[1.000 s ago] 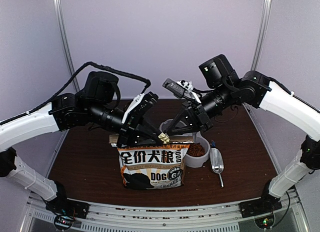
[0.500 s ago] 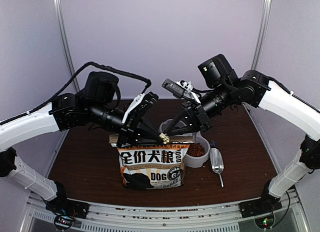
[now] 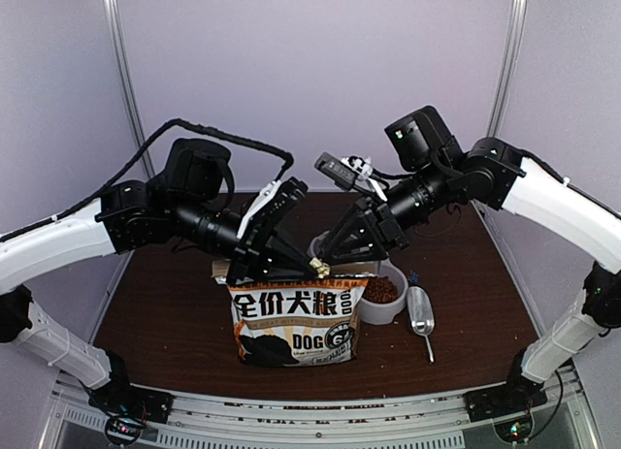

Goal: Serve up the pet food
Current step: Pass from the right arm to the left, then pass from the left arm to the right

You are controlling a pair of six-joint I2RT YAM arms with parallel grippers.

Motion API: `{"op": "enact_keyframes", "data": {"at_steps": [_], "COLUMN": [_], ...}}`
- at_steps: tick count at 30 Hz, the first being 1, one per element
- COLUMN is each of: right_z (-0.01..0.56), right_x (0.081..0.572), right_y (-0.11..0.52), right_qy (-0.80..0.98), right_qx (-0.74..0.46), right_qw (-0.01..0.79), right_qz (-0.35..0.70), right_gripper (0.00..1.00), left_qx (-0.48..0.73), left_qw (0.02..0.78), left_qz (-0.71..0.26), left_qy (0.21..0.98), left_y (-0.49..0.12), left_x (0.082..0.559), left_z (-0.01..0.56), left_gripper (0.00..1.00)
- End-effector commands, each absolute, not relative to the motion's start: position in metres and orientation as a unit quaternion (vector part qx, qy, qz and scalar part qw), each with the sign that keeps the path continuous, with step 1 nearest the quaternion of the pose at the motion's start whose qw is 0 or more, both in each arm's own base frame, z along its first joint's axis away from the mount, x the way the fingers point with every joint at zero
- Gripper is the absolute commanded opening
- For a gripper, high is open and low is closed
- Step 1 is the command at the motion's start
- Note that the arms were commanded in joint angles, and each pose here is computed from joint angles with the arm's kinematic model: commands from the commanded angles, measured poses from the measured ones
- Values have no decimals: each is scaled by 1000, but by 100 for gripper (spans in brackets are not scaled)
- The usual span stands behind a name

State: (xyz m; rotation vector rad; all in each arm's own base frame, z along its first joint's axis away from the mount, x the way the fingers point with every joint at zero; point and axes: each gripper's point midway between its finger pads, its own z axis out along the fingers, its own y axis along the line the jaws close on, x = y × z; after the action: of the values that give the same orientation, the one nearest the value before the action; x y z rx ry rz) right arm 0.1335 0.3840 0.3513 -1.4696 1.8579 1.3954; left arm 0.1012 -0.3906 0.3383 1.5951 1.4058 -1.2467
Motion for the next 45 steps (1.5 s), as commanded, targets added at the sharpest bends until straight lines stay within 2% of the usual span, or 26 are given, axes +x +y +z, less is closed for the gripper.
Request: {"op": "enact_keyframes", "data": {"at_steps": [1,5,9,15,20,29,40,45], "right_z": [373,382,381,375,360,358,351,349], "right_x": [141,138,136,142,140,130,130,129], "right_y": [375,367,363,363,367,374,381,383], "right_qy": [656,650,652,674,693,685,693,694], "right_qx": [-508,-500,-498,-501,-517,-529,-539,-542], "right_qw": [251,264,266,292,279,271,269,264], "right_qz": [499,508,506,458,418,421,397,394], "right_gripper": [56,70,75,76,77,77,69,51], "left_qx": [608,605,602,598,594,589,588,587], "left_qw": [346,346,347,343,344,343,340,340], "left_qz": [-483,-476,-473,-468,-465,-463,-467,-467], "left_qy": [527,536,542,553,559,567,566,567], "left_y": [-394,-394,-395,-396,-397,-399,-399,-399], "left_x": [101,104,106,110,113,117,117,118], "left_z": [347,343,343,342,342,340,342,341], "left_gripper": [0,0,0,0,0,0,0,0]}}
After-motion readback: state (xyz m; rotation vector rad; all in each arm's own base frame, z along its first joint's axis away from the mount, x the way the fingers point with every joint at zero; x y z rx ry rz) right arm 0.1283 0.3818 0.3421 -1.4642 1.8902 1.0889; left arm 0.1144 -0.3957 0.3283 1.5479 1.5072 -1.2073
